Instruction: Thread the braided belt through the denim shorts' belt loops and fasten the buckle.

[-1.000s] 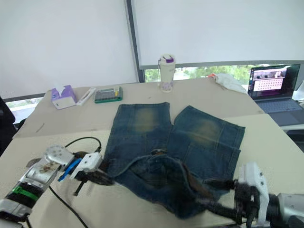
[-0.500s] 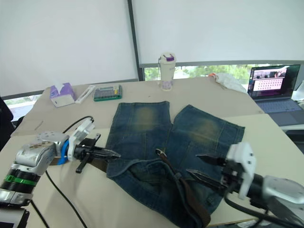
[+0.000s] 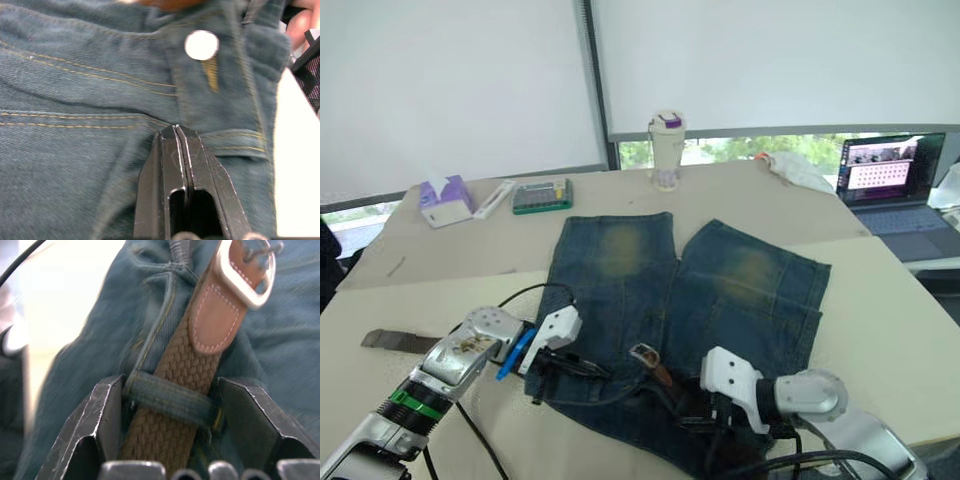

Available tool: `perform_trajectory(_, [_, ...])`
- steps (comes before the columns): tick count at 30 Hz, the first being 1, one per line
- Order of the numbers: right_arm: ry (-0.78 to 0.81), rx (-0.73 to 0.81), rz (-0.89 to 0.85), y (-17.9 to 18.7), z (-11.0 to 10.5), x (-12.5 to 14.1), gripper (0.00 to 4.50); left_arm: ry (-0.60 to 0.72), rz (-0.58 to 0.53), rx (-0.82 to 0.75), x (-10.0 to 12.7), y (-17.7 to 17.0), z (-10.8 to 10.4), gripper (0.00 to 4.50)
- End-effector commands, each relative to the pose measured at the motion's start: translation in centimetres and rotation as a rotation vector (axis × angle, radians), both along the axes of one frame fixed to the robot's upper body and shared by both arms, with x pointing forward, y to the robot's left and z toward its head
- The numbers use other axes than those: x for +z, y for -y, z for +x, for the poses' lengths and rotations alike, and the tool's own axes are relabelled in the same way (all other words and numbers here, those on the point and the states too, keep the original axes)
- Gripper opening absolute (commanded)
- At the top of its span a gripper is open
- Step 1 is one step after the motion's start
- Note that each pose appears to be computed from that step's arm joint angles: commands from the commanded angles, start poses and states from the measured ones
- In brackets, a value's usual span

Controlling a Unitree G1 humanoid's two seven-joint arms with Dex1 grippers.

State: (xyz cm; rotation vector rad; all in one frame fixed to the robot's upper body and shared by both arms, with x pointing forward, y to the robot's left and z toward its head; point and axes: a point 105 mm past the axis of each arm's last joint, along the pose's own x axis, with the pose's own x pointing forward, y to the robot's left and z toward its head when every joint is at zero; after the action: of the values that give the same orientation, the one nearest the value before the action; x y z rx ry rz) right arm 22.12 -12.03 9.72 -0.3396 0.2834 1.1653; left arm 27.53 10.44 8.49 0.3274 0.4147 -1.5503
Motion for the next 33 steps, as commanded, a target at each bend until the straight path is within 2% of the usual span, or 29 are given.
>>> perform_trajectory(1, [0.050,-0.144,0.062,2.7,0.6,4.0,3.83,0.079,-0.079,0.135,4.1,-1.0,2.5,0.82])
perform_trajectory(3, [0.104,-0.211,0.017,4.0,0.8,4.9,4.46,0.149,-0.034,0.152,4.6,-1.7,3.1,1.50])
perform_trajectory(6, [0.238,-0.312,-0.114,5.8,1.9,6.4,4.50,0.219,0.008,0.190,5.4,-2.4,4.5,2.52])
perform_trajectory(8, [0.258,-0.383,-0.235,7.3,2.9,6.3,4.50,0.283,0.022,0.222,6.1,-2.4,5.9,3.16])
perform_trajectory(10, [0.209,-0.420,-0.287,8.1,4.0,6.0,4.50,0.336,0.045,0.259,6.5,-2.2,7.4,3.84])
perform_trajectory(12, [0.095,-0.472,-0.307,9.1,5.4,5.9,4.50,0.367,0.157,0.355,6.2,-2.3,10.0,4.44])
perform_trajectory(15, [-0.033,-0.488,-0.285,9.5,6.8,5.3,4.50,0.342,0.230,0.389,5.7,-2.1,11.7,4.44])
perform_trajectory(22, [-0.336,-0.357,-0.523,11.5,6.2,-0.3,4.50,0.293,0.582,0.239,0.5,-4.0,12.4,4.44])
perform_trajectory(26, [-0.382,-0.339,-0.673,13.4,6.7,-2.6,3.32,0.251,0.690,0.188,-1.5,-5.2,12.1,3.27])
perform_trajectory(28, [-0.347,-0.357,-0.708,13.8,7.3,-2.6,2.61,0.231,0.673,0.211,-1.8,-5.1,12.2,2.60])
perform_trajectory(33, [-0.341,-0.325,-0.734,13.7,6.6,-2.4,0.95,0.139,0.619,0.211,-2.2,-4.8,11.4,0.99])
